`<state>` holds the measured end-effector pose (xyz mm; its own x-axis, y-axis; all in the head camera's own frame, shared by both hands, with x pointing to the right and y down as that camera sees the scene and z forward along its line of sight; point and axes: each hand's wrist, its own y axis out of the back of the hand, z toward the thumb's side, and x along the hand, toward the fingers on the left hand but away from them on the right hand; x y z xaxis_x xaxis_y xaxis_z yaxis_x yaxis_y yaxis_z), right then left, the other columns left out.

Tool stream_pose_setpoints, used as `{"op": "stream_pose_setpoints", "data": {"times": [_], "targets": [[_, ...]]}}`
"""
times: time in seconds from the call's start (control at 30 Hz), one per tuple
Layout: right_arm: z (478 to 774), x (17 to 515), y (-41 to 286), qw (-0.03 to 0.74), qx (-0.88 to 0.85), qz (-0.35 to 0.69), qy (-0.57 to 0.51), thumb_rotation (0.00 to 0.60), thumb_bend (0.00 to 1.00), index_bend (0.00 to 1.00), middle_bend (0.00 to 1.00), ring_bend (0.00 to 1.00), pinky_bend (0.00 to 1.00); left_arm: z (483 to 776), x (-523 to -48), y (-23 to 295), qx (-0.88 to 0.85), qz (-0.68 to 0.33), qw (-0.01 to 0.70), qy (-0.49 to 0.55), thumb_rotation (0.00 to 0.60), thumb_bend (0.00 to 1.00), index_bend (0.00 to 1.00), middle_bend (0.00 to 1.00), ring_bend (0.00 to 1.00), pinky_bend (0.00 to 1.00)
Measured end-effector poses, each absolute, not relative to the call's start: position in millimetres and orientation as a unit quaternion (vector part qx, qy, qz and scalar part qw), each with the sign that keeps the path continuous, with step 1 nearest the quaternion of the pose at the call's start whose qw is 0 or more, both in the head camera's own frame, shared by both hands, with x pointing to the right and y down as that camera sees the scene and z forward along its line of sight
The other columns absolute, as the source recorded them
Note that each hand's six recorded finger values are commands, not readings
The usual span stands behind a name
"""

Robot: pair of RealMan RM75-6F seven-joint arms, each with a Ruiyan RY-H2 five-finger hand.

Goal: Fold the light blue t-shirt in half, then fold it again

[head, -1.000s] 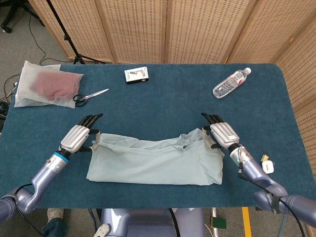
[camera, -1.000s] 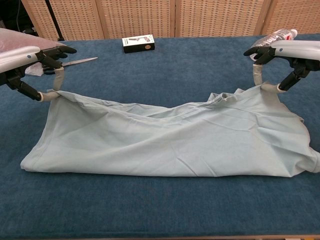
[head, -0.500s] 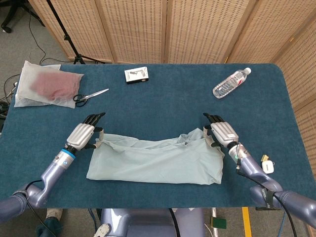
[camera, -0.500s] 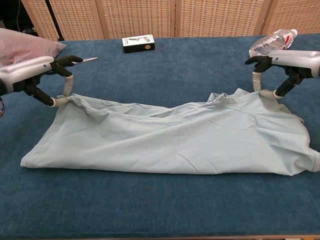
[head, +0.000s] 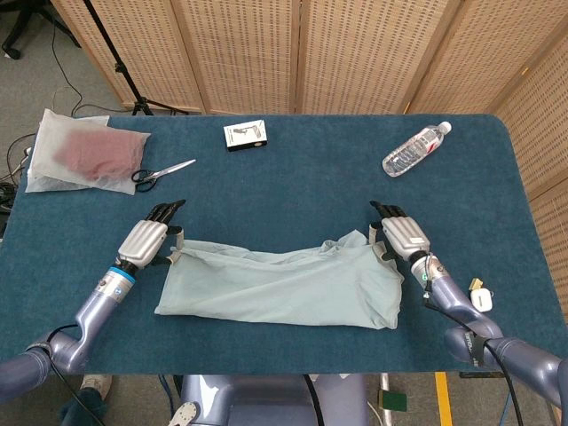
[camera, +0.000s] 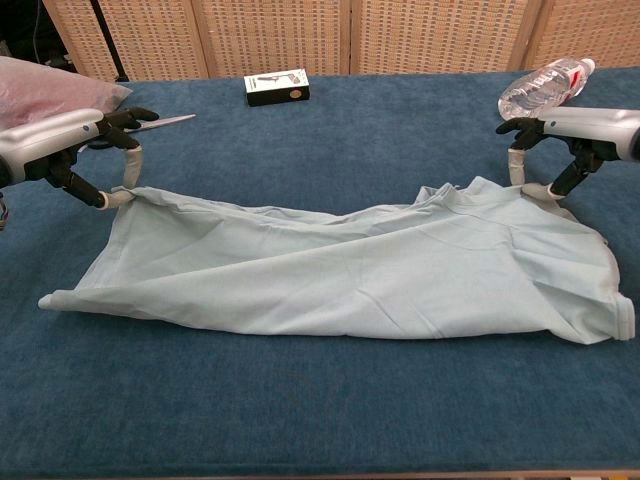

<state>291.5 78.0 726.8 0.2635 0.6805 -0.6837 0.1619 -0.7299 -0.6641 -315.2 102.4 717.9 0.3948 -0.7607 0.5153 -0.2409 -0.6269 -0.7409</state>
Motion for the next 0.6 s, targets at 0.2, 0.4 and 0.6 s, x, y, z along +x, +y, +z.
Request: {"op": "stream_pose_setpoints", "data": {"times": [0.2, 0.4, 0.6], "targets": [[728.4, 292.4, 78.9, 0.239, -0.756, 0.542, -0.277, 0.6, 0.67, 0.72, 0.0, 0.0, 0.0, 713.9, -314.5, 103.4, -0.78, -0.45, 0.297, 0.318, 0.6, 0.0, 0.0, 0.0, 0.0, 0.0], [728.4, 292.1, 79.1, 0.239, -0.756, 0.543, -0.277, 0.6, 0.67, 0.72, 0.0, 0.0, 0.0, 709.8, -314.7, 103.4, -0.779, -0.45, 0.3, 0.319, 0.6, 0.0, 0.0, 0.0, 0.0, 0.0], [728.6, 292.4, 77.5, 0.238, -0.754, 0.544, -0.279, 0.6, 0.67, 0.72, 0.0, 0.0, 0.0, 700.7, -316.4, 99.8, -0.778, -0.443, 0.303, 0.328, 0.6, 0.0, 0.0, 0.0, 0.0, 0.0]]}}
